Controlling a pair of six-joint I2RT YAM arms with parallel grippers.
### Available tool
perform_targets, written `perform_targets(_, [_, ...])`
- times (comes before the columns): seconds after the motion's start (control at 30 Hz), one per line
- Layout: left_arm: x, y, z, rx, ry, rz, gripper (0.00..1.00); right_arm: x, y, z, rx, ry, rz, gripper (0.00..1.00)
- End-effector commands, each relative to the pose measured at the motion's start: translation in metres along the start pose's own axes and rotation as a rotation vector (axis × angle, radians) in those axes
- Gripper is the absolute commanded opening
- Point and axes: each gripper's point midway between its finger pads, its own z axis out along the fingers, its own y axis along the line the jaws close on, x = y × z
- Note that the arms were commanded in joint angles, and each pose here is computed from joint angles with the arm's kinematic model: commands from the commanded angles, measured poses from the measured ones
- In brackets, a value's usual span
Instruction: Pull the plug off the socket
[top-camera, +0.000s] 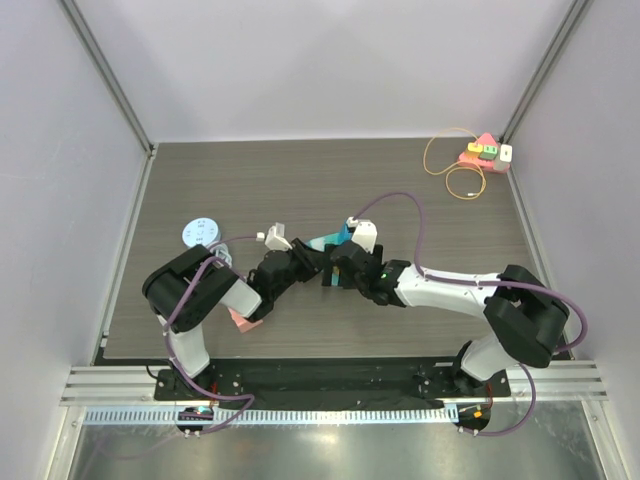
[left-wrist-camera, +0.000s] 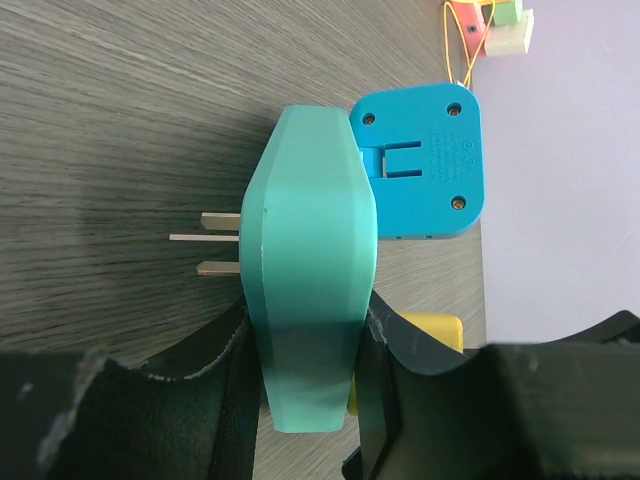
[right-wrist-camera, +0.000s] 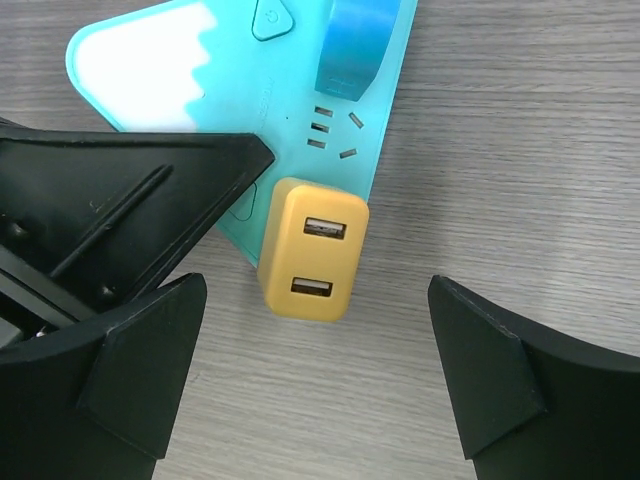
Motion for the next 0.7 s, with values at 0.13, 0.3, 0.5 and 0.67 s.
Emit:
perform_targets(0.13, [0.014, 0.021, -0.008, -0.052, 0.051, 0.064, 0.00, -0.035, 0.026, -0.012, -0.076, -0.002, 0.043, 1.00])
perform_targets(0.3, [0.016, 0.027, -0.013, -0.068, 0.050, 0.065, 0.00, -0.042, 0.025, -0.020, -0.114, -0.021, 0.048, 0.84])
perform_targets(0.5, [0.018, 0.025, -0.012, -0.062, 0.058, 0.070, 0.00, -0.054, 0.022, -0.020, -0.152, -0.031, 0.080, 0.66])
perform_targets(0.67, [0.020, 0.024, -0.010, -0.058, 0.068, 0.065, 0.00, -0.047, 0.019, -0.011, -0.174, 0.015, 0.125, 0.65])
